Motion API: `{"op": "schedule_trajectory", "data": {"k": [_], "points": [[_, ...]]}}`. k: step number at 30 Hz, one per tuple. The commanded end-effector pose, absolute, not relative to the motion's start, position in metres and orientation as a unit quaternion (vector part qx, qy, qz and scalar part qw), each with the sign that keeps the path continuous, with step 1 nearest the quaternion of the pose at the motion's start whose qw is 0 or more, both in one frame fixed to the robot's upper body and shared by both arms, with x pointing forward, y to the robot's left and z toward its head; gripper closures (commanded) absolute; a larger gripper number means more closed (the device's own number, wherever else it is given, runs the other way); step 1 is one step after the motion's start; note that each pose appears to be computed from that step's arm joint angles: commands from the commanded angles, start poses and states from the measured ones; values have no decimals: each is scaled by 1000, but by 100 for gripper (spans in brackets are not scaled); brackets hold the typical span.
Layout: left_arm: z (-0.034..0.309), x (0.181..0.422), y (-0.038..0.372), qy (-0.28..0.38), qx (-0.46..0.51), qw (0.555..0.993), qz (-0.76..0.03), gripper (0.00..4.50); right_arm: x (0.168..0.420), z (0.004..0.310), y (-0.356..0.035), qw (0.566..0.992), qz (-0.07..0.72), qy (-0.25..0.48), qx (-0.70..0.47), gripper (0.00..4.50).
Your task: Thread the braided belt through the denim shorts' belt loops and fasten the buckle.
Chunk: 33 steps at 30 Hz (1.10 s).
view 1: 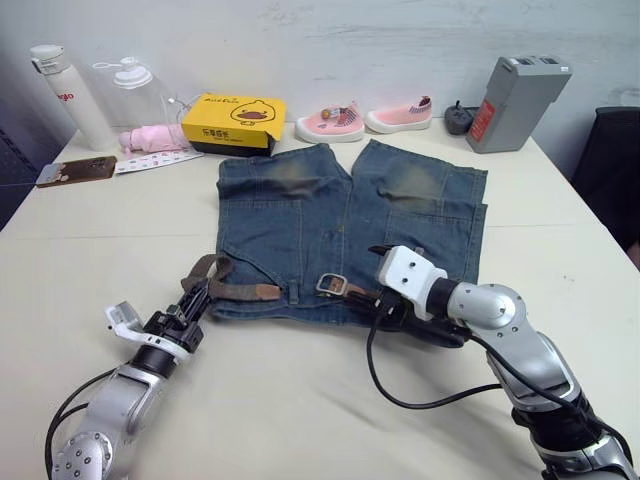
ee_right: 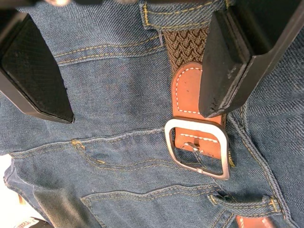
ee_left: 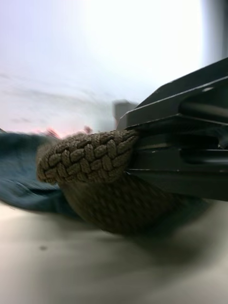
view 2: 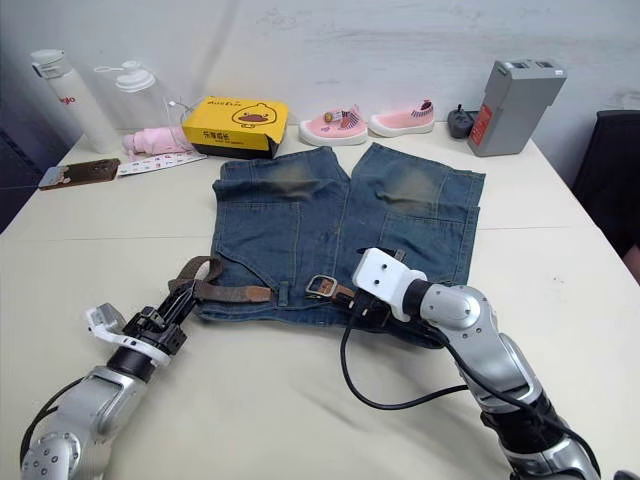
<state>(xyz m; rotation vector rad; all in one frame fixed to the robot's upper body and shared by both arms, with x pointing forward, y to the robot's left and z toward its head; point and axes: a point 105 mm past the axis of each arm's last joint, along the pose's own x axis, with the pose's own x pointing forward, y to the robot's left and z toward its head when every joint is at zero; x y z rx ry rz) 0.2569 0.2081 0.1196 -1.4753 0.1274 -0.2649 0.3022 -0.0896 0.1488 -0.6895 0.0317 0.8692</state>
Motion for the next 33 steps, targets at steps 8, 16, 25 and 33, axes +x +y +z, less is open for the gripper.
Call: {"op": "schedule_trajectory", "data": {"k": [8, 16, 25, 33], "points": [[139, 260, 188, 59, -668, 725, -159, 450, 299, 160, -86, 842, 410, -13, -350, 3], [143, 257, 182, 56, -669, 721, -175, 450, 299, 158, -87, 842, 407, -11, -355, 3], [159, 250, 193, -2, -671, 715, -197, 450, 299, 156, -85, 837, 411, -12, -362, 3], [156, 246, 197, -5, -672, 716, -192, 450, 298, 153, -84, 833, 413, -13, -369, 3]]}}
